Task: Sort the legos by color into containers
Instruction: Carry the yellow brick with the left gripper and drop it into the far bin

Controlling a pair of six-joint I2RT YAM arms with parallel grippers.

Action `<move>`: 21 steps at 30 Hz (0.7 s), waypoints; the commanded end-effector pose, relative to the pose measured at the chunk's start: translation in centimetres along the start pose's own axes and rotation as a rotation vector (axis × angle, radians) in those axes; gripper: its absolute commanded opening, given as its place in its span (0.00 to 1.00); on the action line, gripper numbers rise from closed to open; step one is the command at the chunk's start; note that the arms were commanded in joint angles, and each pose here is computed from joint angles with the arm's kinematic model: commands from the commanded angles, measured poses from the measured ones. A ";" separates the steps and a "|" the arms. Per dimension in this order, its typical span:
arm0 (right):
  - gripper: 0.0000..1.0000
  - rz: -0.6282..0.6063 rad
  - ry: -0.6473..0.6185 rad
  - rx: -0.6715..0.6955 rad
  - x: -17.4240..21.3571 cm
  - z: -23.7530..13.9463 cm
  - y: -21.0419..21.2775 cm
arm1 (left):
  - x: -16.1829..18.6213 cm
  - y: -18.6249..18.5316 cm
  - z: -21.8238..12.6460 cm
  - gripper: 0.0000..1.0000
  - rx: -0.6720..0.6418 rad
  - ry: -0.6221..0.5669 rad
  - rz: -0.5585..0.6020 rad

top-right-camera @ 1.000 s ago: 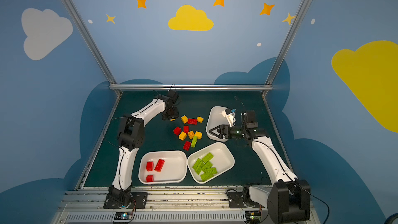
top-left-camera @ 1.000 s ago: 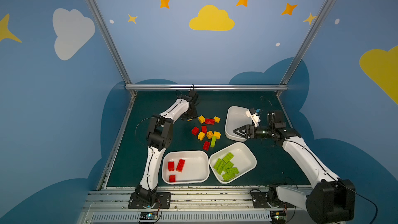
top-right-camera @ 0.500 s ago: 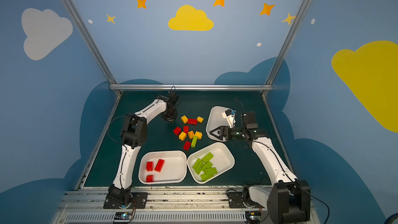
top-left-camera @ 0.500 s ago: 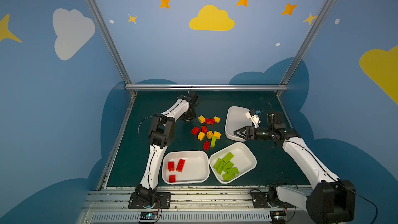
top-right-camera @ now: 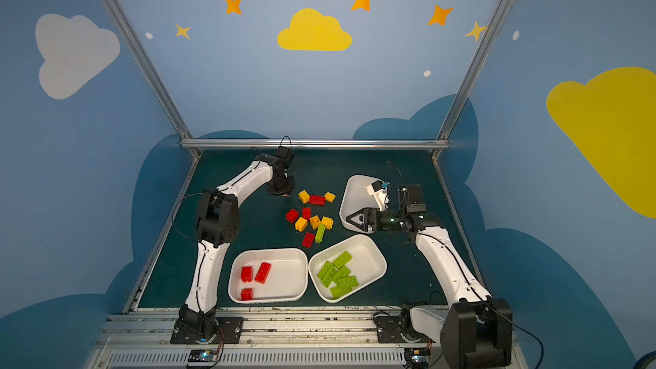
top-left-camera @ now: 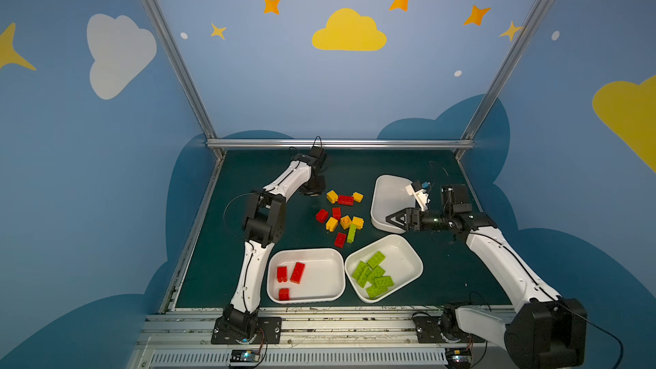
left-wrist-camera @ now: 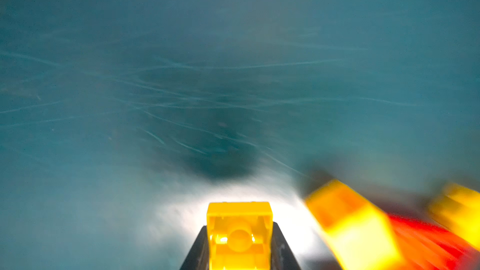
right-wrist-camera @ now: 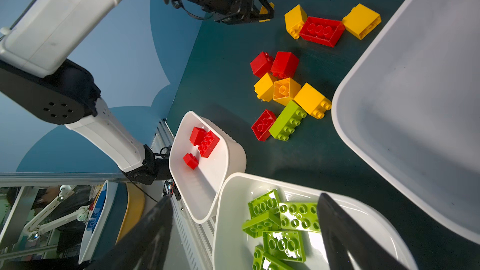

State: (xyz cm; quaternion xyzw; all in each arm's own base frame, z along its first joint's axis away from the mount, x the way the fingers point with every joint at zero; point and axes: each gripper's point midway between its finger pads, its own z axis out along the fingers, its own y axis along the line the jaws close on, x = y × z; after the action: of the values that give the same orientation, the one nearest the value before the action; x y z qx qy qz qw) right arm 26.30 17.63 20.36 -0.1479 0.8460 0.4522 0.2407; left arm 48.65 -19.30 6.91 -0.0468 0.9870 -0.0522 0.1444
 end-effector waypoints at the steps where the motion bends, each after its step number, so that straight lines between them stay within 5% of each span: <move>1: 0.86 -0.002 -0.010 0.020 -0.2 -0.6 -0.4 | 0.9 -5.5 -6.3 0.27 0.161 -0.042 0.110; 9: 0.86 0.025 -0.040 0.054 -0.6 -1.5 -1.7 | 3.5 -15.2 -9.9 0.28 0.390 -0.106 0.286; 21: 0.87 0.043 -0.105 0.165 -1.0 -3.7 -3.2 | 3.2 -26.5 -6.6 0.28 0.594 -0.277 0.487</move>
State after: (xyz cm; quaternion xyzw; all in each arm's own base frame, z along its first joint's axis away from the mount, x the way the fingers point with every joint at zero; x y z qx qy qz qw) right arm 27.94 13.48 20.43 -0.0898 0.8647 0.4066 0.2809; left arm 44.42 -43.06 14.39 0.1956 0.9108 -0.2700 0.2433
